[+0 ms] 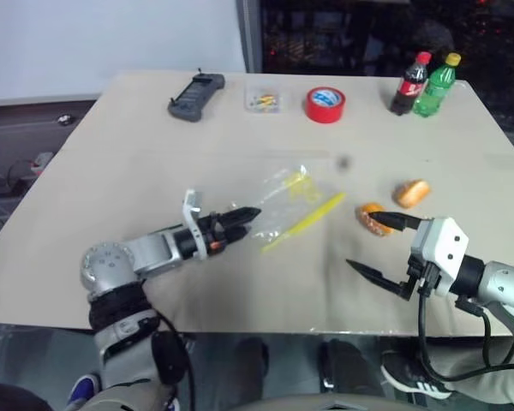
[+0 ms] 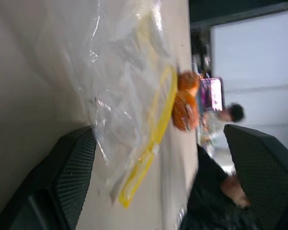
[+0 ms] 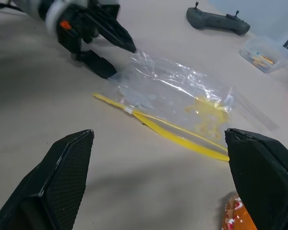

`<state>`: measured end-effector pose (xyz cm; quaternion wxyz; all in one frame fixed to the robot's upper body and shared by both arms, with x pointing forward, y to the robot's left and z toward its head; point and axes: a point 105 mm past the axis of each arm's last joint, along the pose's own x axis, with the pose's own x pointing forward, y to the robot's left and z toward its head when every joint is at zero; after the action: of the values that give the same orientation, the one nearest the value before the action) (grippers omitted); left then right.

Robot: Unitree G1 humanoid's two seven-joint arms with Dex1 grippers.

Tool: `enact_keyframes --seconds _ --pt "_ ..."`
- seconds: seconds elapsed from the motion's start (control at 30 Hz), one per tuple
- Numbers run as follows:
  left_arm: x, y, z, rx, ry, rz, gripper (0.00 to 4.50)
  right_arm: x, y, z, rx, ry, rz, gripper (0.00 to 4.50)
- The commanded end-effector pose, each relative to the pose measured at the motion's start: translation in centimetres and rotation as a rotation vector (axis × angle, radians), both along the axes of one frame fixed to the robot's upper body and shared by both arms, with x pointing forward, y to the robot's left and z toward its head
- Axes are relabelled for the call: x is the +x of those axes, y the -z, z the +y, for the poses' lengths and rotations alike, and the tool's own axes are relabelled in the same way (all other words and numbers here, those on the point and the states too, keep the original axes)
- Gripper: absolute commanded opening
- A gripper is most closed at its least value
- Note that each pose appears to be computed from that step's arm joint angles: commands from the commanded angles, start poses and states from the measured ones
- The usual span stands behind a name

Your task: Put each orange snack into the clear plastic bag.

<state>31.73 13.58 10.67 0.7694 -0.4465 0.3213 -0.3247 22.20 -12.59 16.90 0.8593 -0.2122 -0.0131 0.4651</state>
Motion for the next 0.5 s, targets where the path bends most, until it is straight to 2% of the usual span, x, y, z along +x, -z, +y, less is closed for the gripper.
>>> enact_keyframes --seconds 0.03,0.13,0.27,0.37,0.5 --pt "-0.4 -0.9 -1.5 -0.067 0.023 -0.072 4.43 -0.5 -1.0 0.3 0.014 -0.023 -0.052 4.50" --pt "-1.6 0.5 -1.2 -0.055 0.031 -0.049 4.43 -0.6 -1.1 0.1 0.010 -0.021 -0.052 4.50" --pt "-0.7 3.2 -1.2 0.029 -0.071 0.068 4.43 -0.5 -0.9 -0.2 -0.001 -0.009 -0.053 4.50" --pt "0.9 3.8 -2.0 0.030 -0.166 0.116 4.43 -0.4 -1.0 -0.1 0.002 -0.004 -0.057 4.50" --pt "2.6 2.5 -4.4 -0.036 -0.189 0.099 4.43 -0.4 -1.0 0.0 -0.003 0.000 -0.060 4.50"
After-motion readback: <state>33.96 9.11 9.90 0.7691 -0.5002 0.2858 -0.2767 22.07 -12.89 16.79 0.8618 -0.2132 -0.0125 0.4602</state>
